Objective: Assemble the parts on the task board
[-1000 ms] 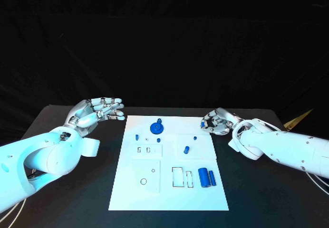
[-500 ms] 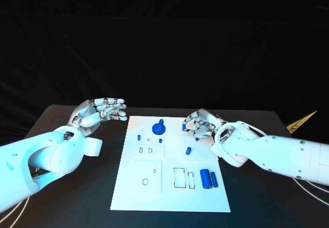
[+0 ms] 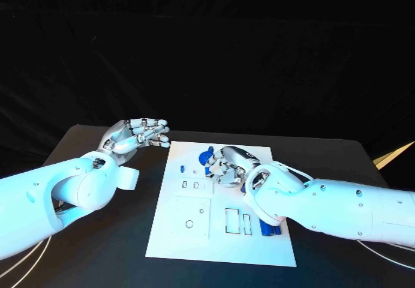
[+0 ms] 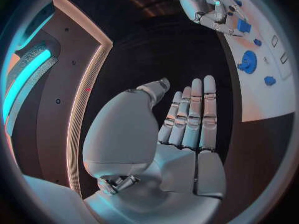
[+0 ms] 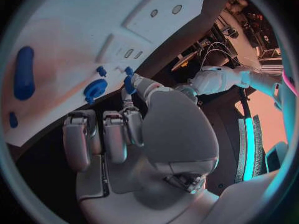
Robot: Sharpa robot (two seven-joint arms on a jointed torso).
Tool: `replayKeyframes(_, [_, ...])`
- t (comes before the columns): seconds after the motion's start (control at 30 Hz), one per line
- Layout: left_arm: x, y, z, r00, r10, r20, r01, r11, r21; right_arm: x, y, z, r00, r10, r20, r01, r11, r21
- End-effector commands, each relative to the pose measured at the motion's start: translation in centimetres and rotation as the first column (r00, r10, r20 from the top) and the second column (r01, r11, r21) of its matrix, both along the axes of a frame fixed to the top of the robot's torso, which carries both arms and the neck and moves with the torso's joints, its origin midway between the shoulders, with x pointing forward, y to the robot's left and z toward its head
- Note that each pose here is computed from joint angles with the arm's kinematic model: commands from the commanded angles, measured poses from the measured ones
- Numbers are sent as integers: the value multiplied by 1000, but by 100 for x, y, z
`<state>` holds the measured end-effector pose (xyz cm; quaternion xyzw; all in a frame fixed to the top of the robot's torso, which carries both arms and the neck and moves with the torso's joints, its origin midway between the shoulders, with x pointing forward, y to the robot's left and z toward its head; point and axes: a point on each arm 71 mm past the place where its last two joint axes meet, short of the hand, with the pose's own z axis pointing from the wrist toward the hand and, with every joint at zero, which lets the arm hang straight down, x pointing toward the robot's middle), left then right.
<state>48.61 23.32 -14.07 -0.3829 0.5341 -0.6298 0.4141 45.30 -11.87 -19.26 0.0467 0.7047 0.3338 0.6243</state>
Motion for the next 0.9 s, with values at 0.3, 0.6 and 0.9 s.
replayKeyframes(0.3, [-2, -34, 4, 1000, -11, 0, 11, 1000, -5, -85, 230, -180, 1000, 27, -12, -27, 999, -43])
replayKeyframes(0.6, [2, -37, 1, 1000, -13, -1, 13, 1000, -5, -129, 300, -254, 999, 50, -2, -50, 996, -70])
replayKeyframes(0.9, [6, -33, -3, 1000, -13, -2, 13, 1000, -4, -132, 309, -299, 999, 53, 7, -52, 994, -95])
